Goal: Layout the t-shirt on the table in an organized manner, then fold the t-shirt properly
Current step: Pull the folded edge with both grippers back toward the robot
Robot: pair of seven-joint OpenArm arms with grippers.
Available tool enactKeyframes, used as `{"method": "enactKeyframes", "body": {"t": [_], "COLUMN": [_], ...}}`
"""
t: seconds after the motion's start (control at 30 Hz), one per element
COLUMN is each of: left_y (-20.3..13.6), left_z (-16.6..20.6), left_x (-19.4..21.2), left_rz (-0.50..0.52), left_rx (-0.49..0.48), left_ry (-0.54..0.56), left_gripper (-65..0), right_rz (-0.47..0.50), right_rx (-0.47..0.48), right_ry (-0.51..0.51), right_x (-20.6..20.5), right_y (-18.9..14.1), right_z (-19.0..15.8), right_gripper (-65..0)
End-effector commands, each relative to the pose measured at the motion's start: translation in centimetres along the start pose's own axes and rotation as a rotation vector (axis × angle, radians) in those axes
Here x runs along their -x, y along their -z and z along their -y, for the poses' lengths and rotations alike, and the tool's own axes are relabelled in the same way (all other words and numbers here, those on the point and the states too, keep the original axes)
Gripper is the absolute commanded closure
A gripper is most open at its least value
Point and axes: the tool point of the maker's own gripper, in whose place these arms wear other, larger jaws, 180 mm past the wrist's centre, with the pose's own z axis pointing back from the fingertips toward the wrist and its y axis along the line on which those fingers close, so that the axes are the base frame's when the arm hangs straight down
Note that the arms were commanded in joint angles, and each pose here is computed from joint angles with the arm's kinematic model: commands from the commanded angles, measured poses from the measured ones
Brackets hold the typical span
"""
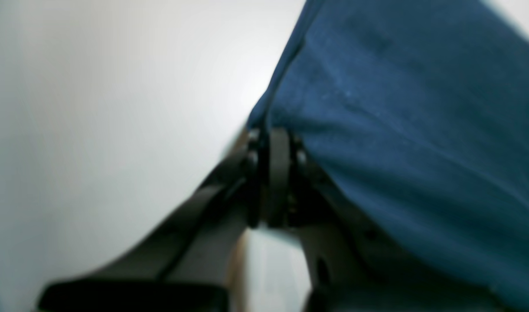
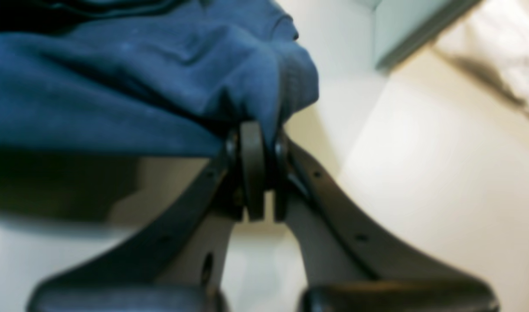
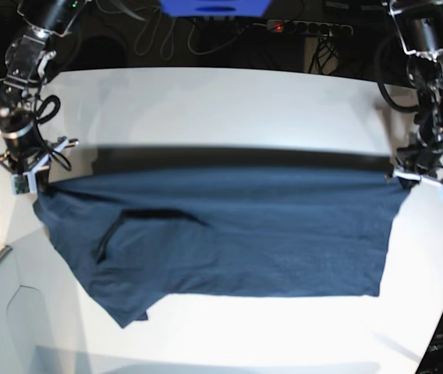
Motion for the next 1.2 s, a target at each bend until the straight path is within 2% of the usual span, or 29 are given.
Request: {"method": "enactKeyframes", "body": {"t": [0.0,0.07,0.23,0.4,0.47,0.53,0.83,1.17], "left_y": [-0.3,-0.6,-0.9,-1.8,-2.3,-2.5,-3.6,-5.3], "left_z": [-0.2,-0.7,-0.8,0.5,0.7,0.7,-0.7,-2.5], "left_x": [-2.0,-0.5,0.0,-2.1,-2.0,-1.6,2.3,5.7], "left_rz": [0.065,0.037,0.031,0.084,0.089,0.085,0.012,-0.057], "left_rx": [0.009,0.007,0.013,0.043,0.047,0.047,0.023,-0.011], "left_ry": [-0.003,-0.027,-0.039,-0.004,0.004,0.008,0.004,0.021], "left_gripper": [-0.1,-0.1,-0.1,-0.1,-0.1,-0.1,-0.1,-0.1], "right_rz": [0.090,0.113,0.223,0.342,0.348,0.335,0.129,-0.100], "right_rx": [0.027,0.035,0.068,0.080,0.084,0.081,0.053,0.081], "right_ry": [0.017,0.057,0.015,-0.042,-0.032,-0.026,-0.020,0.057], "right_x": [-2.3,-2.5,-7.5,-12.6,-12.8,-12.2,-3.3,6.7], "right_y": [-0.3,-0.5,-0.4,-1.2,-1.3,-1.4,-3.7,-6.9], "right_z": [1.4,1.8,3.0,3.1,3.0,2.8,1.8,2.8], "right_gripper": [0.0,0.0,0.0,0.0,0.0,0.0,0.0,0.0]}}
